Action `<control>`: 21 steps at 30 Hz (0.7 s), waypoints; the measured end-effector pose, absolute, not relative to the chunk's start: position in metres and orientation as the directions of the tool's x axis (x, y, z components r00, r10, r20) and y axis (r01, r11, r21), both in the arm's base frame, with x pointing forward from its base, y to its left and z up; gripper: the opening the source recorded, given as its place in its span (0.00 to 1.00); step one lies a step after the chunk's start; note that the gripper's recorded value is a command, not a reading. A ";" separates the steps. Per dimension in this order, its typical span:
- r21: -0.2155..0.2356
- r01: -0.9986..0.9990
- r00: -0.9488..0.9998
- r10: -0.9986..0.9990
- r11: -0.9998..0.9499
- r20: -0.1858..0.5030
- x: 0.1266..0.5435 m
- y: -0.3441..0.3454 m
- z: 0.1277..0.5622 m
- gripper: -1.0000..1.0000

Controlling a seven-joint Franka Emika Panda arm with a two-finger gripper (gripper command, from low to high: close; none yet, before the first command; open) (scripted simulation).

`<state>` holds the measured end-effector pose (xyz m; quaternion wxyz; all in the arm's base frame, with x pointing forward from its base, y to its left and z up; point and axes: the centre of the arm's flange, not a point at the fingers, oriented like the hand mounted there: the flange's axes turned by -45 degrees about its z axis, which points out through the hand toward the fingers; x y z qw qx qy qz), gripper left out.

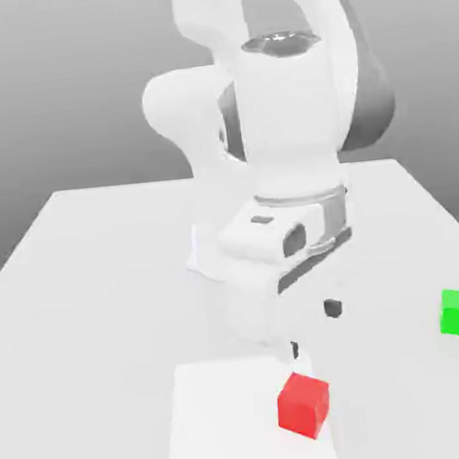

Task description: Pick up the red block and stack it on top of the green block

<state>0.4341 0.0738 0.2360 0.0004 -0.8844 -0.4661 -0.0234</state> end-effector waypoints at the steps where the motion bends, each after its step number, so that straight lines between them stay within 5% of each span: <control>1: 0.012 0.840 0.542 0.840 -0.542 0.020 0.429 0.073 0.220 0.50; 6: 0.002 0.855 0.519 0.855 -0.519 0.000 0.425 0.072 0.159 0.50; 7: 0.001 0.855 0.519 0.855 -0.519 0.000 0.424 0.072 0.150 0.00; 14: 0.000 0.855 0.519 0.855 -0.519 -0.001 0.424 0.072 0.148 0.00; 21: -0.004 0.890 0.456 0.890 -0.456 0.001 0.418 0.099 0.210 0.00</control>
